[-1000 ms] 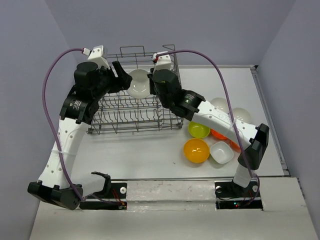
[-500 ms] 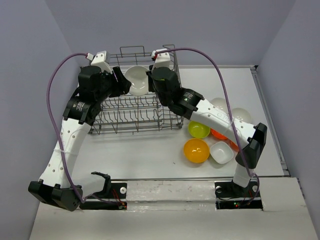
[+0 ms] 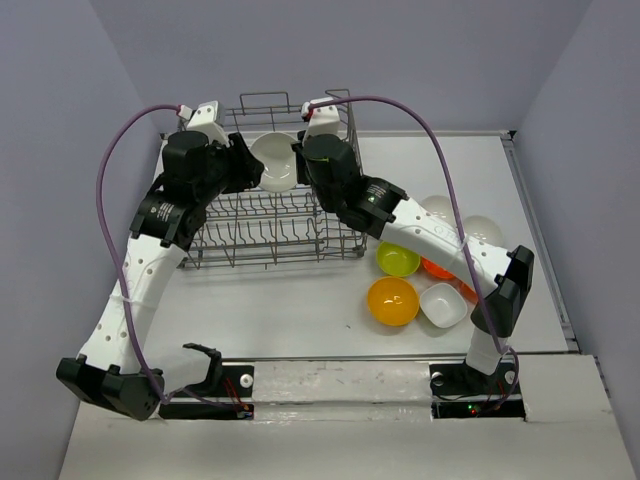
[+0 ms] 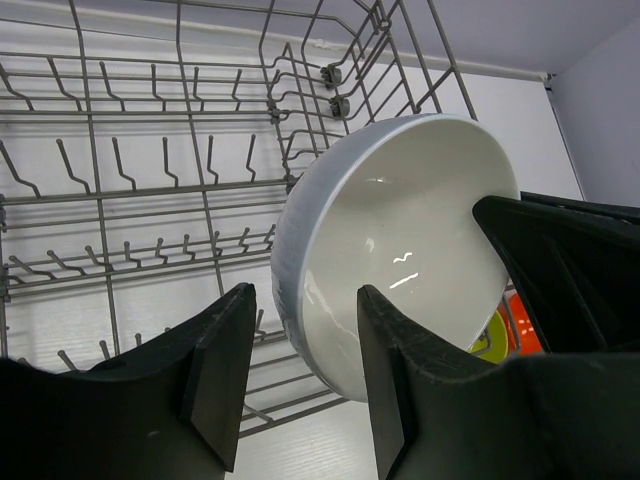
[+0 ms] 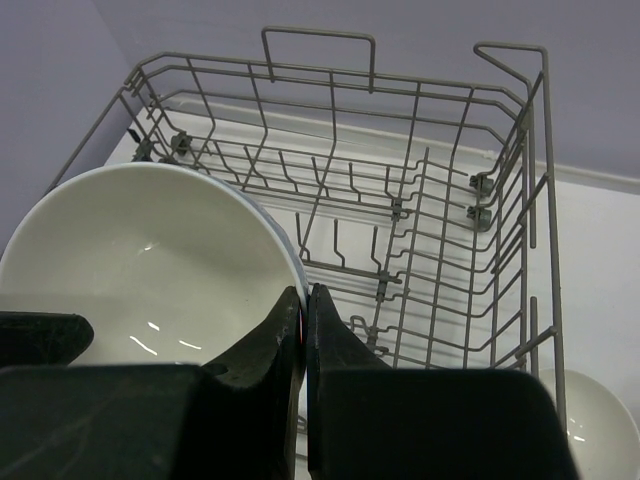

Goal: Load the bowls into the dish rack
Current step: Pass from the right arm to the left

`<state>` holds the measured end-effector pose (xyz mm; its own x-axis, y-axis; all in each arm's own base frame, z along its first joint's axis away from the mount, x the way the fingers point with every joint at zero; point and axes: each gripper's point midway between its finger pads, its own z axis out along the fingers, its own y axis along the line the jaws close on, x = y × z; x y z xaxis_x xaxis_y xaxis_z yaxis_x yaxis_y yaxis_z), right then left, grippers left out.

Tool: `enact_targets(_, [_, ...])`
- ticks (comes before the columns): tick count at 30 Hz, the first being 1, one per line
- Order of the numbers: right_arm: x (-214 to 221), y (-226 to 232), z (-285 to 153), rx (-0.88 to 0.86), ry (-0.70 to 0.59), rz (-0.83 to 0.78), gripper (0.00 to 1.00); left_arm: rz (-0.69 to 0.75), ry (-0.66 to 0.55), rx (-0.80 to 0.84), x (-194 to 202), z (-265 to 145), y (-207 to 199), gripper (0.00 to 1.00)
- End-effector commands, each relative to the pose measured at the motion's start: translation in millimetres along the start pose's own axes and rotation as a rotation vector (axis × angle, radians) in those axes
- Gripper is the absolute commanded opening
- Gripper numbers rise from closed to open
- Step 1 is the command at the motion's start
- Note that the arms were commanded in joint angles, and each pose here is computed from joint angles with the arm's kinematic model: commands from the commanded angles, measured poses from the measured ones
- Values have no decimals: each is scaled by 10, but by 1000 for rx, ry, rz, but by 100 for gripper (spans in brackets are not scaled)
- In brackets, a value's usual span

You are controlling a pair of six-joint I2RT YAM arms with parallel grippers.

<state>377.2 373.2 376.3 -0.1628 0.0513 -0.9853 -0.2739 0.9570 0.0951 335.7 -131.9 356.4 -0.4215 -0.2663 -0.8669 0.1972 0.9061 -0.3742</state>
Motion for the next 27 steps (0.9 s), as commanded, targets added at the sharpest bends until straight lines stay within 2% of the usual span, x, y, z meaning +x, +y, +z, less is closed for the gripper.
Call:
enact_targets(1, [-657, 92, -176, -42, -153, 100, 1, 18, -34, 4, -87, 51, -44, 54])
enact_targets(8, [-558, 99, -206, -37, -167, -34, 1, 33, 1, -8, -61, 95, -39, 53])
enact_targets(18, [-729, -59, -433, -33, -320, -186, 1, 37, 30, 28, -30, 86, -109, 52])
enact_targets(27, [-934, -205, -587, -1, -475, -180, 1, 43, 57, 32, 57, 128, -93, 51])
